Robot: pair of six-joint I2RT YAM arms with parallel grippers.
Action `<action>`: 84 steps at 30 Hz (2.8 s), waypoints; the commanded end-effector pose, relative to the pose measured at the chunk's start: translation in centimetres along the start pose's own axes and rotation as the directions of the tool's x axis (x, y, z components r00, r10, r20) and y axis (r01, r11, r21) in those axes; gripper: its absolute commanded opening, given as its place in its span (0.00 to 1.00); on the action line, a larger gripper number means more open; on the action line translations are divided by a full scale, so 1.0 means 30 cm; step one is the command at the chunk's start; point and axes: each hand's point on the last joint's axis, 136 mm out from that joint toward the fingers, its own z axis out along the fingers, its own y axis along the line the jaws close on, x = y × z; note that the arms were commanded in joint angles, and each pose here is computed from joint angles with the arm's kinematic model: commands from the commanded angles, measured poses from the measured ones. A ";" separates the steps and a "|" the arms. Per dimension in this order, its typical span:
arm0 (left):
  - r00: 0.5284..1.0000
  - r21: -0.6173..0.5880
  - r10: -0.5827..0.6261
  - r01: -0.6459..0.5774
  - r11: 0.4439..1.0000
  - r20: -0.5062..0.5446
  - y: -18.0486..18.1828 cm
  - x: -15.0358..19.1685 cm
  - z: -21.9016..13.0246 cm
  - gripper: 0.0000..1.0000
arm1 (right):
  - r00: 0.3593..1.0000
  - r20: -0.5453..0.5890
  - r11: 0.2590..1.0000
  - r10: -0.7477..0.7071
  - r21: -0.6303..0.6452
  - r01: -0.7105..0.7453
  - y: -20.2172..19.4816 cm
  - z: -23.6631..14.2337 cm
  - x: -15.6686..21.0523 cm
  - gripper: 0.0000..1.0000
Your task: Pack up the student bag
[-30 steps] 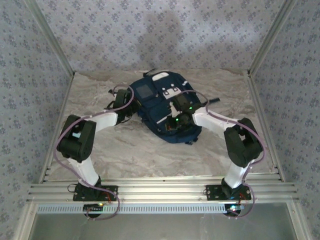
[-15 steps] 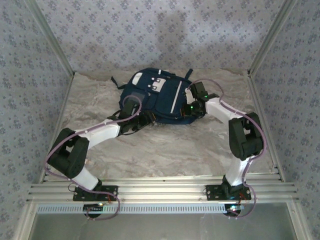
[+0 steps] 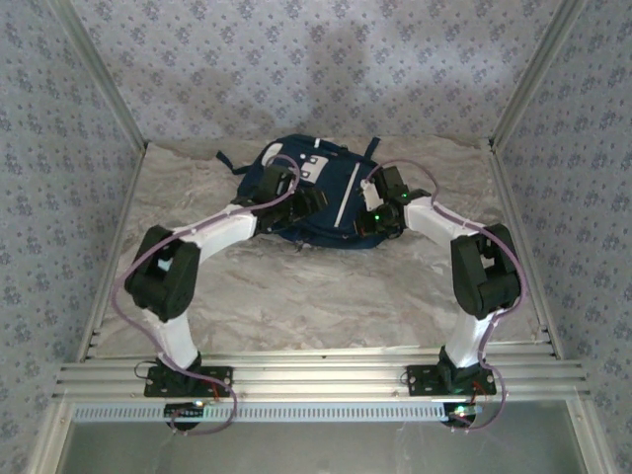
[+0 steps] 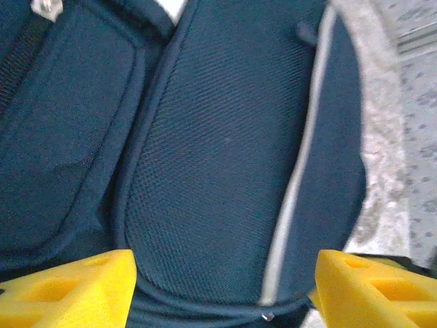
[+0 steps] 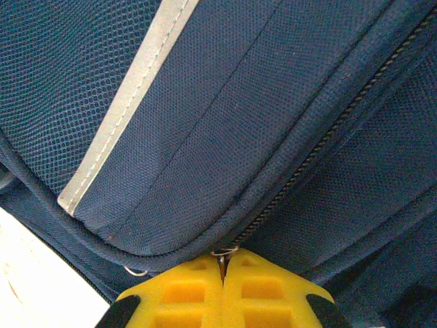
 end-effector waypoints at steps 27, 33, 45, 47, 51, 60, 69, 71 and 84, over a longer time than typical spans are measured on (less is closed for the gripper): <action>0.994 0.008 -0.107 0.107 0.994 -0.006 0.132 0.148 0.229 0.67 | 0.999 -0.025 1.000 0.022 -0.012 -0.022 0.263 0.134 0.055 0.00; 0.993 -0.019 -0.115 0.115 0.993 0.003 0.173 0.167 0.205 0.68 | 1.000 -0.004 0.975 -0.007 -0.224 0.005 0.370 0.086 0.044 0.00; 0.997 0.002 -0.079 0.079 0.997 -0.018 0.126 0.150 0.179 0.68 | 0.970 -0.091 0.943 0.224 -0.231 -0.240 0.296 0.092 0.103 0.00; 0.999 0.005 -0.027 0.027 1.000 -0.032 0.094 0.142 0.141 0.67 | 0.939 -0.067 0.920 0.337 -0.189 -0.344 0.240 0.073 0.087 0.00; 0.989 -0.051 0.143 -0.145 0.988 -0.039 0.055 0.128 0.008 0.67 | 0.856 -0.076 0.834 0.512 -0.195 -0.516 0.213 0.058 0.069 0.00; 0.907 -0.174 0.409 -0.421 0.890 -0.097 0.089 0.217 -0.197 0.63 | 0.709 -0.190 0.665 0.679 -0.251 -0.704 0.236 0.135 0.049 0.20; 0.909 -0.180 0.403 -0.416 0.892 -0.103 0.101 0.232 -0.183 0.64 | 0.803 -0.094 0.786 0.588 -0.170 -0.595 0.205 -0.027 0.076 0.70; 0.910 -0.173 0.404 -0.415 0.893 -0.099 0.086 0.229 -0.178 0.64 | 0.809 -0.092 0.797 0.580 -0.140 -0.588 0.180 -0.074 0.107 0.71; 0.821 -0.107 0.551 -0.567 0.817 -0.147 -0.029 0.245 -0.095 0.66 | 0.805 0.016 0.802 0.594 0.071 -0.593 -0.087 -0.186 0.200 0.72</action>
